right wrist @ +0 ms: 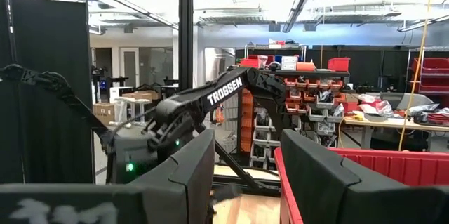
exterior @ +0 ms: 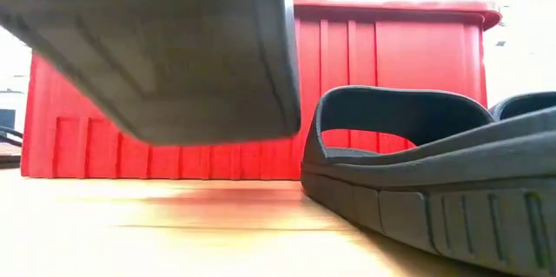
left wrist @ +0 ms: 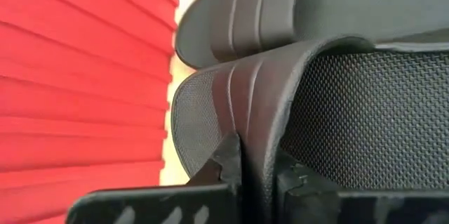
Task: Pick and place slides into bin
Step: Put the black slide into the red bin
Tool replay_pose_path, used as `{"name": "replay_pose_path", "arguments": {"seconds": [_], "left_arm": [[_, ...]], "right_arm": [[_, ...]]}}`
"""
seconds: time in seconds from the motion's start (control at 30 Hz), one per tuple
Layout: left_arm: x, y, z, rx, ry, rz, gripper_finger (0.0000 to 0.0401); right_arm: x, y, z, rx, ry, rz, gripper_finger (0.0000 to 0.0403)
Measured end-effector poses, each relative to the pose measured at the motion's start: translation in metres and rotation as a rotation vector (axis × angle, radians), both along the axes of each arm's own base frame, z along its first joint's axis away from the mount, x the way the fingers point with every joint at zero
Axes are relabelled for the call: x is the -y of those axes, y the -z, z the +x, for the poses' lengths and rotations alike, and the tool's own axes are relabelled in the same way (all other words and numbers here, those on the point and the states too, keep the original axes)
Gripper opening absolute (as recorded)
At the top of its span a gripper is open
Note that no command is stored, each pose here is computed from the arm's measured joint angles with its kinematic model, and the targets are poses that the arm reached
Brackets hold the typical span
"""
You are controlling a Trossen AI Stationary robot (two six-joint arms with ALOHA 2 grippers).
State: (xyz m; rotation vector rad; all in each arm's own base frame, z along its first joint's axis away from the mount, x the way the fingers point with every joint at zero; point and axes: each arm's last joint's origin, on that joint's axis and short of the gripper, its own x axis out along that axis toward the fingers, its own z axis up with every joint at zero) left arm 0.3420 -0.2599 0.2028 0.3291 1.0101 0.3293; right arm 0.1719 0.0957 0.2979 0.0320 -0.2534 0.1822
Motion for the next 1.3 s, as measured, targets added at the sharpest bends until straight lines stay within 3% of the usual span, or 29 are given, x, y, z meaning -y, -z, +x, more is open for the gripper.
{"name": "replay_pose_path", "arguments": {"seconds": [0.4, 0.8, 1.07, 1.3], "left_arm": [[0.015, -0.047, -0.03, 0.166, 0.061, 0.019, 0.0003], [0.004, -0.09, -0.044, 0.258, 0.104, 0.063, 0.0005], [-0.025, -0.142, -0.061, 0.339, 0.141, 0.141, 0.0004], [-0.076, -0.177, -0.074, 0.311, 0.089, 0.209, 0.0004]], "right_arm": [[0.0, 0.001, 0.0, -0.013, 0.002, -0.007, 0.0155], [-0.001, 0.007, 0.002, -0.079, -0.013, 0.018, 0.0155], [-0.001, 0.011, 0.002, -0.111, -0.015, 0.015, 0.0155], [0.001, 0.014, 0.003, -0.135, 0.051, -0.067, 0.0155]]}}
